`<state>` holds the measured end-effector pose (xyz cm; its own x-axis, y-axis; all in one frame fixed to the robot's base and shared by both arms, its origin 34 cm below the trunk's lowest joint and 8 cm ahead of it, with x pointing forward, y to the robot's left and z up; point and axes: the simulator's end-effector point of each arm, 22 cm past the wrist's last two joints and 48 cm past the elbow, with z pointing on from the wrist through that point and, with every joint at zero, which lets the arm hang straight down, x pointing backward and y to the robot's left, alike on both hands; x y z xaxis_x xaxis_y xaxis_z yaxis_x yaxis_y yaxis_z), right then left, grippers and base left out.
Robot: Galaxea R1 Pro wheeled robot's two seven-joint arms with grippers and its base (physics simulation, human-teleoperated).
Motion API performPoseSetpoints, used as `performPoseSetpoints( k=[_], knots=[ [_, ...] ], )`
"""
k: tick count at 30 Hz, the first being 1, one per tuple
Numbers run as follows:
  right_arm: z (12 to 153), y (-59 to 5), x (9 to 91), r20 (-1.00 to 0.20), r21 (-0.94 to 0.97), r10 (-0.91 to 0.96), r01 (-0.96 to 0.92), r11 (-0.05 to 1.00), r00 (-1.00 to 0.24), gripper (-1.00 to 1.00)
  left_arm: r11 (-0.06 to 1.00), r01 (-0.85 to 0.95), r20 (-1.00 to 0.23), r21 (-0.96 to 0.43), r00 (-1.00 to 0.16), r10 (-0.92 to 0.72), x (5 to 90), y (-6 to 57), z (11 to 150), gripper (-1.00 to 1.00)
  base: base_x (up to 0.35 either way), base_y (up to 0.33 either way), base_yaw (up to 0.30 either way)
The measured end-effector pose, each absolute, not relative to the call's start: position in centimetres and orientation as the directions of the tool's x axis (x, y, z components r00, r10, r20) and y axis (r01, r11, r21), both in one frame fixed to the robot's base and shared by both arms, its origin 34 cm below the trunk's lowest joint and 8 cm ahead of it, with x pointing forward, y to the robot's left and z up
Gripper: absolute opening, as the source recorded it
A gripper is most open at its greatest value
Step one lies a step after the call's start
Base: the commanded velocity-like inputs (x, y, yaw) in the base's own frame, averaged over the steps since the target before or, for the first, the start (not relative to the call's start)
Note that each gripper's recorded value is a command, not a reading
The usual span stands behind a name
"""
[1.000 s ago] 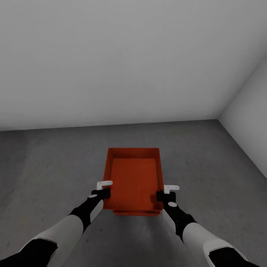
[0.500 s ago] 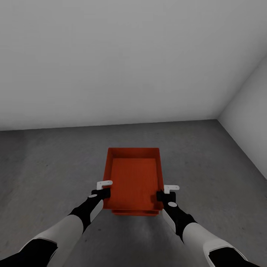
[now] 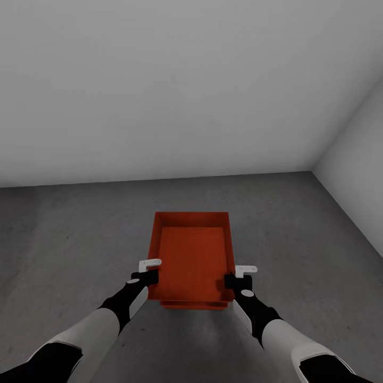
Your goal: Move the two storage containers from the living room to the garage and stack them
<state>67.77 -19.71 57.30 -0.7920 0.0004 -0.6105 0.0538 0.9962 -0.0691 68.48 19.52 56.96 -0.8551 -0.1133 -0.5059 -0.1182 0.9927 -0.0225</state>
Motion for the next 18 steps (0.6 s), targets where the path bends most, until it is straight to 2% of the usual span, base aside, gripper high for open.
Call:
performPoseSetpoints(
  k=[18],
  knots=[
    [57.30, -19.71, 67.77, -0.611, -0.069, 0.000, 0.054, 0.996, -0.792, -1.00, 0.993, -0.118, -0.506, -0.022, -0.855, -0.113, 68.47, 19.52, 56.96, -1.00, 0.000, 0.000, 0.000]
  ],
)
